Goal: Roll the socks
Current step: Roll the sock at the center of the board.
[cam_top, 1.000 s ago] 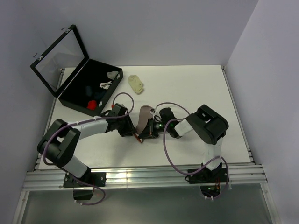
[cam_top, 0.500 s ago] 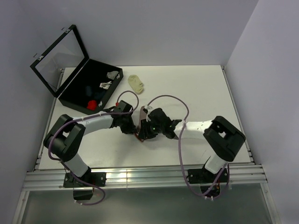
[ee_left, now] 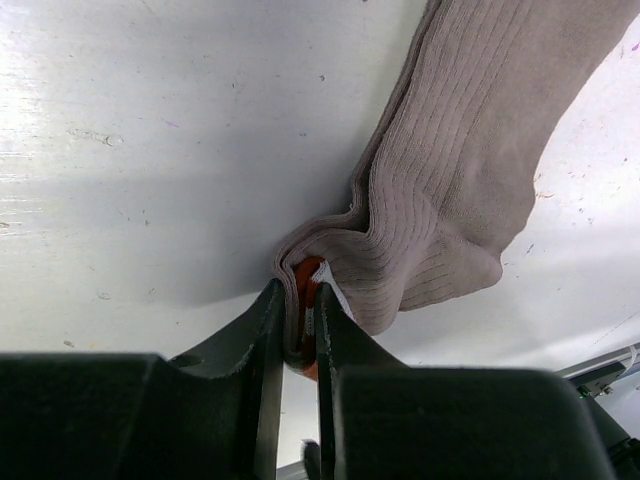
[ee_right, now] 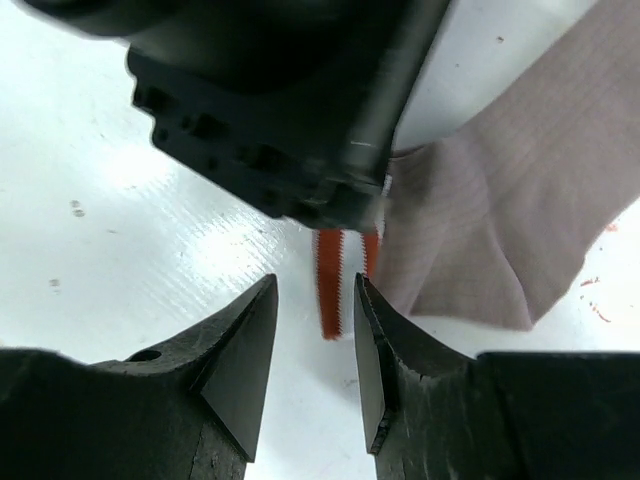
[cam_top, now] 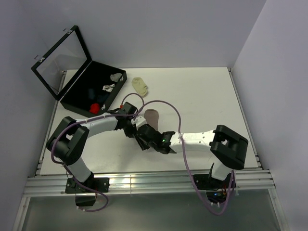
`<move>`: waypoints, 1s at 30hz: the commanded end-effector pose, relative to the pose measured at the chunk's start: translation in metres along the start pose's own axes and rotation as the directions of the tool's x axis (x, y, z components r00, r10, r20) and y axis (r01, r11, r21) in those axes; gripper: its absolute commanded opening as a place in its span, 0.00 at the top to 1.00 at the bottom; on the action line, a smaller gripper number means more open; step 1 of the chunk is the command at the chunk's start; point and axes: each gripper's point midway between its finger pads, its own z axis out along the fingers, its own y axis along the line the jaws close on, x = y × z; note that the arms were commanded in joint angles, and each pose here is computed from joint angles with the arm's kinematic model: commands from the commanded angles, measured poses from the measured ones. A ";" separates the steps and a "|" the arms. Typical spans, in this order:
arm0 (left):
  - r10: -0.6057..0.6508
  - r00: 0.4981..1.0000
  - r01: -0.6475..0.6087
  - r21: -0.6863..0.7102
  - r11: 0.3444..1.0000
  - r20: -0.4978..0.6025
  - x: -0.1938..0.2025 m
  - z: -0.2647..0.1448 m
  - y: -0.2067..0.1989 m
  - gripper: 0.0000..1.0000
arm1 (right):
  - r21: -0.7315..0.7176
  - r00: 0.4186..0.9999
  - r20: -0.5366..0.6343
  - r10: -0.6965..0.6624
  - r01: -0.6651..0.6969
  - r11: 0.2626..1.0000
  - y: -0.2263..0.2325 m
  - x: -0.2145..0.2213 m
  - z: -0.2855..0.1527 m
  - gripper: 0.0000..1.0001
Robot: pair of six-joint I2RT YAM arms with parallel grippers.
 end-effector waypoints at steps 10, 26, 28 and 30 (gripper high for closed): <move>0.042 0.999 -0.043 -0.049 0.998 -0.020 0.001 0.004 0.007 0.94 | 0.226 0.982 -0.074 -0.174 0.186 0.956 -0.025 0.028 0.025 0.63; 0.013 0.987 -0.011 -0.011 1.000 0.162 -0.053 -0.038 0.011 0.42 | -0.217 0.972 -0.214 0.094 -0.141 0.966 0.015 0.041 0.011 1.00; -0.019 0.982 0.022 -0.016 1.000 0.188 -0.061 -0.044 0.020 0.38 | -0.253 0.959 -0.237 0.156 -0.216 0.943 0.014 0.034 0.008 1.00; -0.042 0.975 0.044 -0.004 0.999 0.219 -0.068 -0.054 0.023 0.37 | -0.329 0.943 -0.275 0.189 -0.277 0.903 0.023 0.028 0.003 1.00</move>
